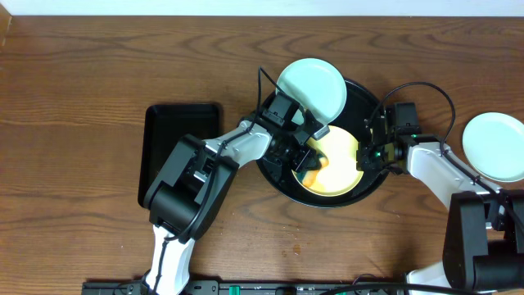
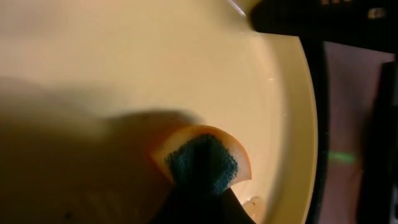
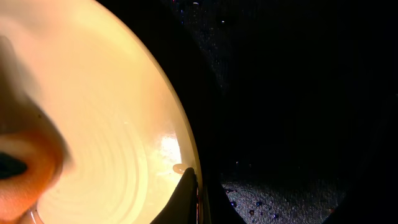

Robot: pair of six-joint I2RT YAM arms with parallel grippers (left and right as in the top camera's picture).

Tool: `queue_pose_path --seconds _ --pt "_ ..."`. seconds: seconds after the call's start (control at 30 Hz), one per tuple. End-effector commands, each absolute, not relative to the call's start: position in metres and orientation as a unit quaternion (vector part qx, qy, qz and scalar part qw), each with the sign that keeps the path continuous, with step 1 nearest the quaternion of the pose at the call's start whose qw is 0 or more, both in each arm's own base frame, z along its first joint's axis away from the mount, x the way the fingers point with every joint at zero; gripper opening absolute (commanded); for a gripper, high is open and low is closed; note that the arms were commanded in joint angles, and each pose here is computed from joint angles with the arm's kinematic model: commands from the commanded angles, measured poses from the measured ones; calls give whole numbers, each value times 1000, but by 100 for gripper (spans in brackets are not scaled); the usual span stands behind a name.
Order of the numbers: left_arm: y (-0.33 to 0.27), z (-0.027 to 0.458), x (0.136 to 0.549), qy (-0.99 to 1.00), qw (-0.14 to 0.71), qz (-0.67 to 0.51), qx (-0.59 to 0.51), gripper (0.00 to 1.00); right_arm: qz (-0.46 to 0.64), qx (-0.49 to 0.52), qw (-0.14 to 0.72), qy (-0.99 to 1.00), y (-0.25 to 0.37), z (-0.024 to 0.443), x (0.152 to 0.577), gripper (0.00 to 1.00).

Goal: Clean dirty plates on tray and stack at the side
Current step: 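Scrub the yellow plate with the sponge in the left gripper, then return the sponge to the black rectangular tray with the left gripper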

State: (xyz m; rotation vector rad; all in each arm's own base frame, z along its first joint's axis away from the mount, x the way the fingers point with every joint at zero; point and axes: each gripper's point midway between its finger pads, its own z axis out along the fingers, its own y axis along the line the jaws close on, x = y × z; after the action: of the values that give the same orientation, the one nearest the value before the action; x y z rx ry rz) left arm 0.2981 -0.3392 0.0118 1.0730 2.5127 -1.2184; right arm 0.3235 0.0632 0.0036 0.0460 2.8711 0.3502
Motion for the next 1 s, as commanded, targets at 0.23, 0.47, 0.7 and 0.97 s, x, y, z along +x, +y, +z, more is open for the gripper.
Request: queue_pose_path --seconds 0.23,0.47,0.7,0.97 --pt "-366 109 338 769 150 -551 289 7 111 10 108 988 62 -7 317 1" --pt "-328 229 373 730 274 -569 262 8 111 10 108 988 62 -7 316 9" --pt "-215 196 394 865 248 -427 92 7 111 11 106 988 62 -7 316 35" --pt "-30 100 363 979 146 -59 -130 7 111 11 106 988 62 -7 316 27"
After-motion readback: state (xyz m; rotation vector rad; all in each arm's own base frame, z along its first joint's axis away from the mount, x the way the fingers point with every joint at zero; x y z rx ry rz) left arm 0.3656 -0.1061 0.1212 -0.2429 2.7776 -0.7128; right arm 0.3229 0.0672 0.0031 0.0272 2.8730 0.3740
